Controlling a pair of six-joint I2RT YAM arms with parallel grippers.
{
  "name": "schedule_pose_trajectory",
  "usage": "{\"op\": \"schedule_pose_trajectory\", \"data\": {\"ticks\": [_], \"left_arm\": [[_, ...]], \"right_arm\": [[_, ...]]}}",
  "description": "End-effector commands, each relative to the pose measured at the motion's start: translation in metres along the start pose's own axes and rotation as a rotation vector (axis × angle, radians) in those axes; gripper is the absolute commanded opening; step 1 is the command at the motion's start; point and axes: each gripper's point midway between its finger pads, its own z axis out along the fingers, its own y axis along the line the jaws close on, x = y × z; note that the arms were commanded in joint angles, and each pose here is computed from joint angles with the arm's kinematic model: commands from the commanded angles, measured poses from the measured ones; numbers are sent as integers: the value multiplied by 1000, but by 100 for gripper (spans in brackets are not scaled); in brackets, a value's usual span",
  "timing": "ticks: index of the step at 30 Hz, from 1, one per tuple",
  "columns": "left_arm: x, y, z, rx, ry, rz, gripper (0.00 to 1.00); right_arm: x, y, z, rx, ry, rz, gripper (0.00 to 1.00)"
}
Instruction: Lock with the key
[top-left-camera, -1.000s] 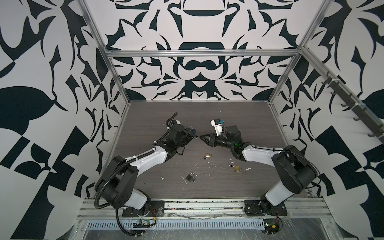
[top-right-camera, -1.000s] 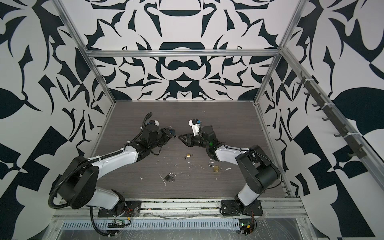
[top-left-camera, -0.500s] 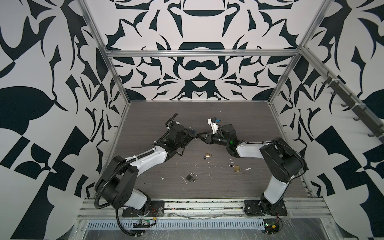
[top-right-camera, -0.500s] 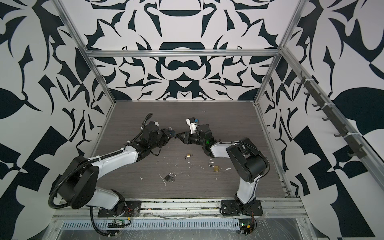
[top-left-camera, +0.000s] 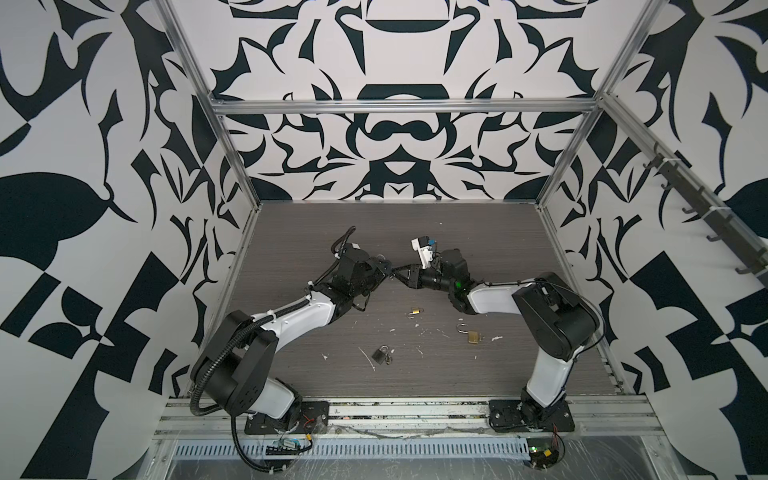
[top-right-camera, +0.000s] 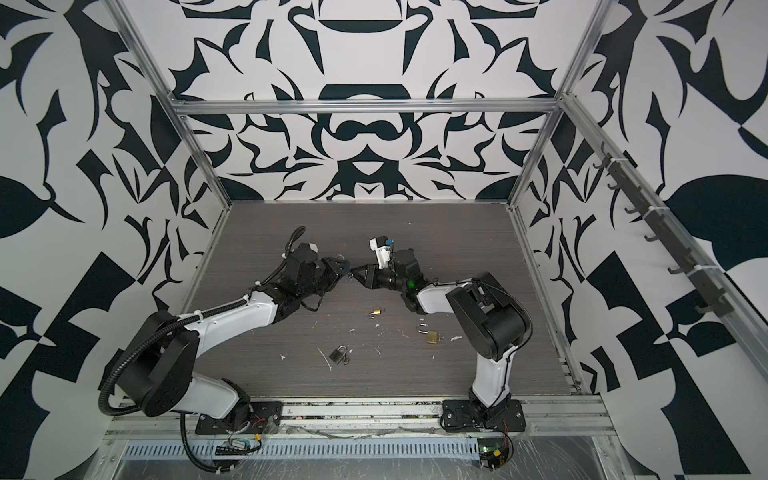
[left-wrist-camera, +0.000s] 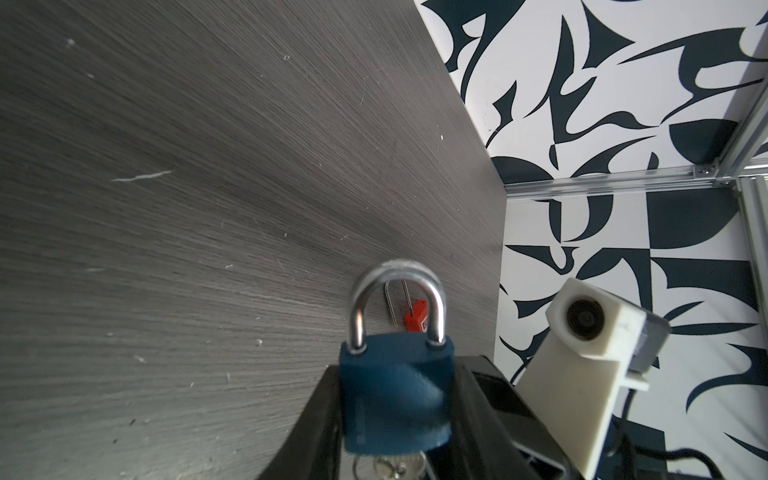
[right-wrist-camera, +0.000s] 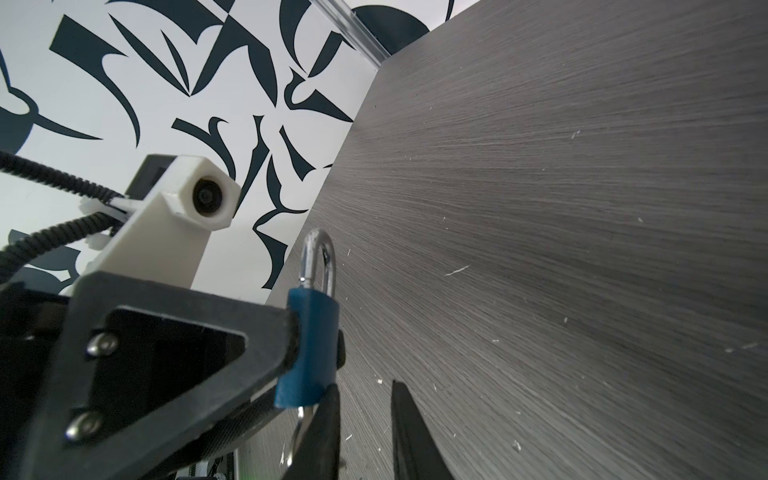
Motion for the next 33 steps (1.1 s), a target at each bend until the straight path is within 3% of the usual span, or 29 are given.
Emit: {"op": "schedule_pose_trajectory", "data": {"ticks": [1,9,22,33], "left_arm": [[-3,-13,0,44,-12,0,0],[-5,-16,-2,45,-19,10,0],[-3,-15,-1,41,-7,3,0],[-3,-16,0,40,-4,0,0]], "right_arm": [[-25,17,-8,21,-80,-68,26],[-31,19,-27,82,-126,-107,28],[-2,39,-17,-34,-30,-126,30],[1,40,-11,-47,-12,-124,16]]}}
